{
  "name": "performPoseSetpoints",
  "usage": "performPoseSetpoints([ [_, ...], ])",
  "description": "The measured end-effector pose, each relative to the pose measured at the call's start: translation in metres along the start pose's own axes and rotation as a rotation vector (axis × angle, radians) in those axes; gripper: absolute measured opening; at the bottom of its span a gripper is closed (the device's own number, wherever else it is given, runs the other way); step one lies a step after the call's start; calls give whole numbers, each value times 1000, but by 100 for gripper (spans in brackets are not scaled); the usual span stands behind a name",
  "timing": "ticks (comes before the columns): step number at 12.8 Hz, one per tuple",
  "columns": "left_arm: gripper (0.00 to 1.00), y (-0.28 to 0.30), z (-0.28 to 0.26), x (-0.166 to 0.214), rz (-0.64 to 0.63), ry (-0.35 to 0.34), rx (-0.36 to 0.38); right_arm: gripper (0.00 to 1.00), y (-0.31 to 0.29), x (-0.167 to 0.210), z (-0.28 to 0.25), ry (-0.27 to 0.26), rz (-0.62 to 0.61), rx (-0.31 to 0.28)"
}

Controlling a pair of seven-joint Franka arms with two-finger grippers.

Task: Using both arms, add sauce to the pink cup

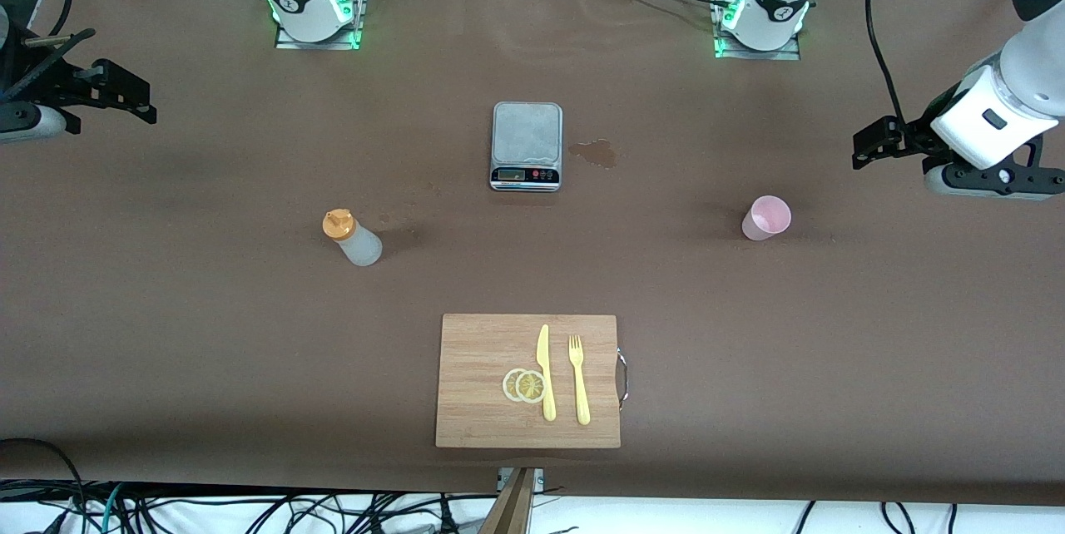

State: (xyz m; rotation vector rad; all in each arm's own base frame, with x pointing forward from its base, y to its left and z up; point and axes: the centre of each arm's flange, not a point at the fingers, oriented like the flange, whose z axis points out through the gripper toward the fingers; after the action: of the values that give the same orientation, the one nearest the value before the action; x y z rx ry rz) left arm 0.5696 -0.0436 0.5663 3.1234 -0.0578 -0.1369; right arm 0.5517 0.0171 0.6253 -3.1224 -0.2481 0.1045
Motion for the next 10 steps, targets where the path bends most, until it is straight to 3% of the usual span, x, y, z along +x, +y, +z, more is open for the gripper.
performPoseSetpoints([
  [10,100,-3,5,0,-16,-12,0,100,0,0,0,1,1,0],
])
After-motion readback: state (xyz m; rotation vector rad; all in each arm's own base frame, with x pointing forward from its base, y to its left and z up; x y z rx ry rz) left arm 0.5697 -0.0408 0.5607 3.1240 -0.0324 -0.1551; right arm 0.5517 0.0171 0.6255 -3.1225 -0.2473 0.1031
